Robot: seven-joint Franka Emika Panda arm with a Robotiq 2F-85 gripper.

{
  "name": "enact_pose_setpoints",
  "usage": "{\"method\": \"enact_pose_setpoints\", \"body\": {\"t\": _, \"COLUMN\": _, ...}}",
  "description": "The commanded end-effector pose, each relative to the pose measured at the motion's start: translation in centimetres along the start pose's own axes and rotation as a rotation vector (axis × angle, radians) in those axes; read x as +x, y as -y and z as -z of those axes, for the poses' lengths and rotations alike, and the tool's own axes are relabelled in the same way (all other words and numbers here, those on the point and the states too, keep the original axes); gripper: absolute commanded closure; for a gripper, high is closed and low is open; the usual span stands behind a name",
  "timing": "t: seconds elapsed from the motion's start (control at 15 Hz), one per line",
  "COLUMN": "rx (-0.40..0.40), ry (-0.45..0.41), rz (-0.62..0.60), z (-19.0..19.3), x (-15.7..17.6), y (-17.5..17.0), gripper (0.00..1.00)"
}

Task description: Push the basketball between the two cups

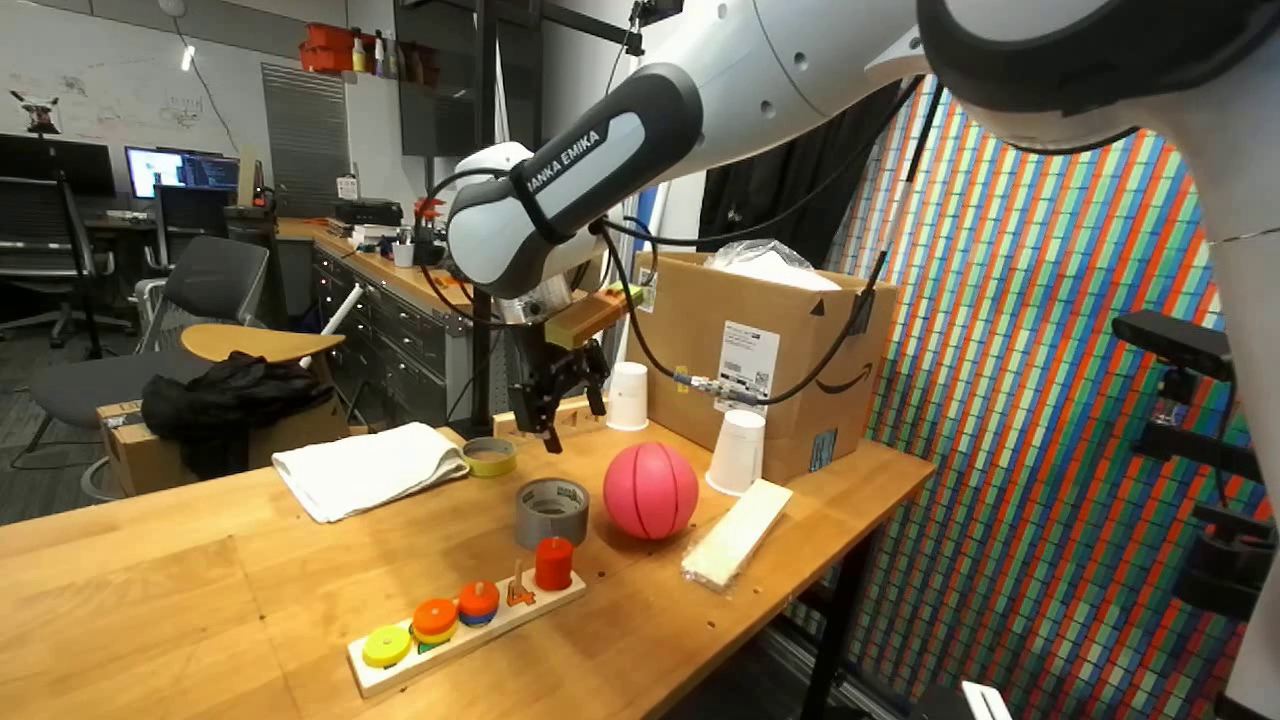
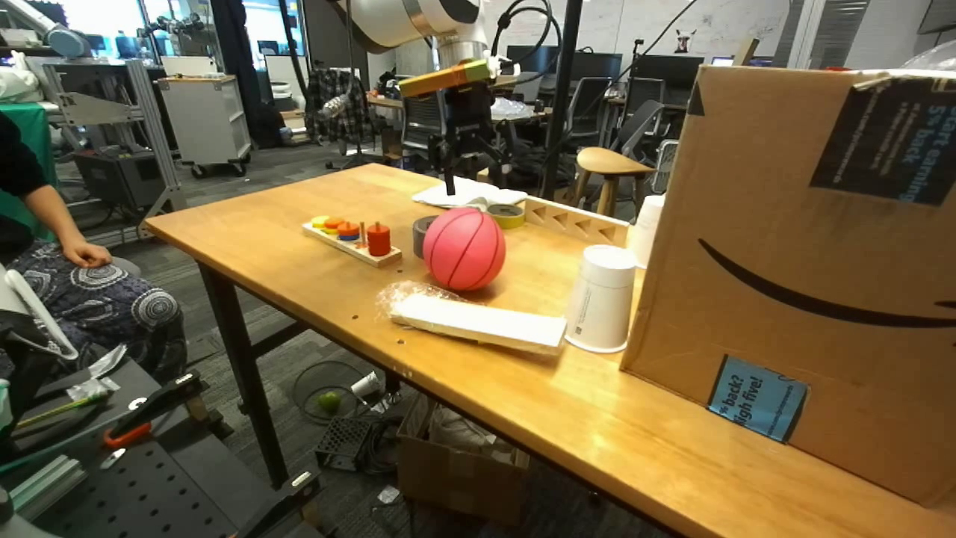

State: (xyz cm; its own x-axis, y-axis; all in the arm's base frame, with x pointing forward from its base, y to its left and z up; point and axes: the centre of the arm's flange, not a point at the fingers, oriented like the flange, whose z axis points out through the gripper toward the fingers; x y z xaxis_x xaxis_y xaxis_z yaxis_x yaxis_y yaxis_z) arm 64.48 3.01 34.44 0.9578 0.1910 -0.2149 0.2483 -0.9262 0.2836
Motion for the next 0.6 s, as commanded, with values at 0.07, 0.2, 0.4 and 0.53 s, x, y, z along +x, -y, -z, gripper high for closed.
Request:
{"method": "enact_pose_setpoints", "body": {"t": 0.07, "rx": 0.001, "ry": 0.013, "rz": -0.079, "z": 0.4, "x": -7.0, "y": -0.8, "gripper": 0.00}}
{"method": "enact_pose_setpoints", "body": {"t": 0.2, "rx": 0.003, "ry": 0.030, "rz": -0.114, "z": 0.1, "x": -9.3, "y": -1.7, "gripper": 0.00}}
{"method": "enact_pose_setpoints", "body": {"t": 0.4, "rx": 0.007, "ry": 0.056, "rz": -0.167, "z": -0.5, "x": -12.5, "y": -2.8, "gripper": 0.00}}
{"method": "enact_pose_setpoints", "body": {"t": 0.53, "rx": 0.015, "ry": 0.071, "rz": -0.197, "z": -1.0, "x": -14.4, "y": -3.4, "gripper": 0.00}}
